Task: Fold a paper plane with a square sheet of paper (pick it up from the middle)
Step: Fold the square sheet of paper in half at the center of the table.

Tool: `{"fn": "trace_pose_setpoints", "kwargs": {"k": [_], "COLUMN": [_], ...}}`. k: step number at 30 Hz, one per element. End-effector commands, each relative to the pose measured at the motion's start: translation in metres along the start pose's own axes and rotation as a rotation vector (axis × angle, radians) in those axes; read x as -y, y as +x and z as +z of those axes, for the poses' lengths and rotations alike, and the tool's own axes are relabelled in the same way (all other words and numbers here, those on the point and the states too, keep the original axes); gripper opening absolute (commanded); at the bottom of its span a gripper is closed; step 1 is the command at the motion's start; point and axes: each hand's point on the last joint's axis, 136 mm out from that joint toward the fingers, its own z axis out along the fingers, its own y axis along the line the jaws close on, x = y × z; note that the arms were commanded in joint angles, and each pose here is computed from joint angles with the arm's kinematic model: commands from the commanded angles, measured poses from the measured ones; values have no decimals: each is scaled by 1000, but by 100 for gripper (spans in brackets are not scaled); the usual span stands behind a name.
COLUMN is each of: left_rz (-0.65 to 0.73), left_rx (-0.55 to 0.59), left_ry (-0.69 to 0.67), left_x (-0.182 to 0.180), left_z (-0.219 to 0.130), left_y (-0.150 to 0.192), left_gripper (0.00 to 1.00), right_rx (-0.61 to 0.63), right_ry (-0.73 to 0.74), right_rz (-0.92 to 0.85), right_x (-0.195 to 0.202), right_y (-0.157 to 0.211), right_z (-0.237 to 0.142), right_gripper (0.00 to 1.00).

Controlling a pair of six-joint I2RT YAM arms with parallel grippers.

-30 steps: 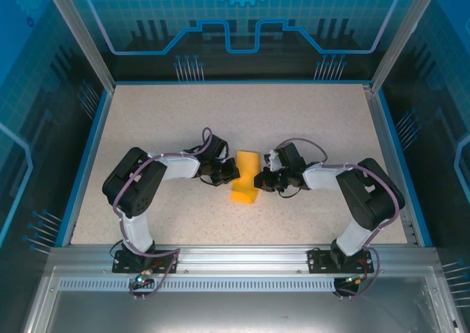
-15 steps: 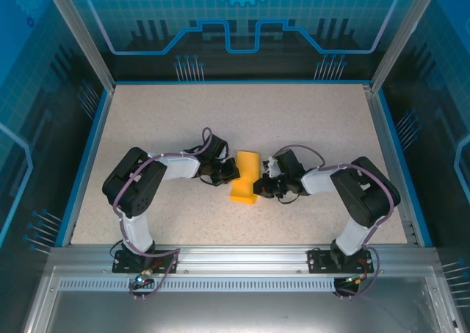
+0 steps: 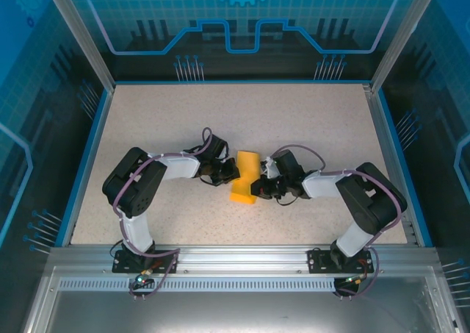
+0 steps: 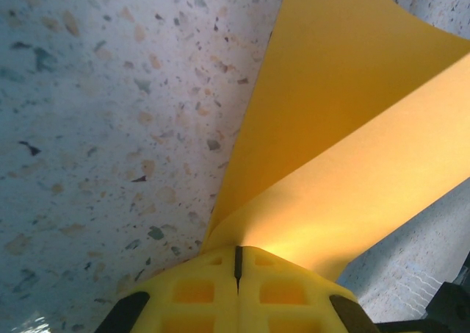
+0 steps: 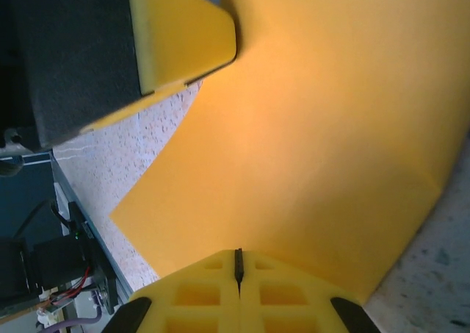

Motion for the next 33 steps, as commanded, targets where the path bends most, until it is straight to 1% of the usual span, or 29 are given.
{"fn": "trace_pose_setpoints", "kwargs": {"k": [1, 3, 7, 10, 15, 19, 29, 33], "left_rz": [-32, -29, -29, -28, -26, -25, -23, -25], "left_rx": [-51, -49, -52, -51, -51, -52, -53, -55], "left_ry": [-154, -151, -154, -153, -153, -153, -155, -155], "left_x": [-44, -43, -44, -43, -43, -43, -44, -44], "left_z": [13, 13, 13, 13, 13, 13, 13, 13], "left_y": [19, 18, 19, 18, 18, 18, 19, 19], "left_gripper": [0, 0, 0, 0, 0, 0, 0, 0], "right_rx": [-23, -35, -47, -34, -8, -27, -76, -67], "right_ry": [23, 46, 64, 53, 0, -4, 105, 88], "right_rz": [32, 48, 68, 58, 11, -5, 58, 54], "right_x": [14, 25, 36, 29, 2, -5, 34, 27], "right_y": [14, 21, 28, 25, 18, 24, 45, 43], "right_z": [6, 9, 10, 7, -6, -3, 11, 9], "right_gripper": [0, 0, 0, 0, 0, 0, 0, 0]}}
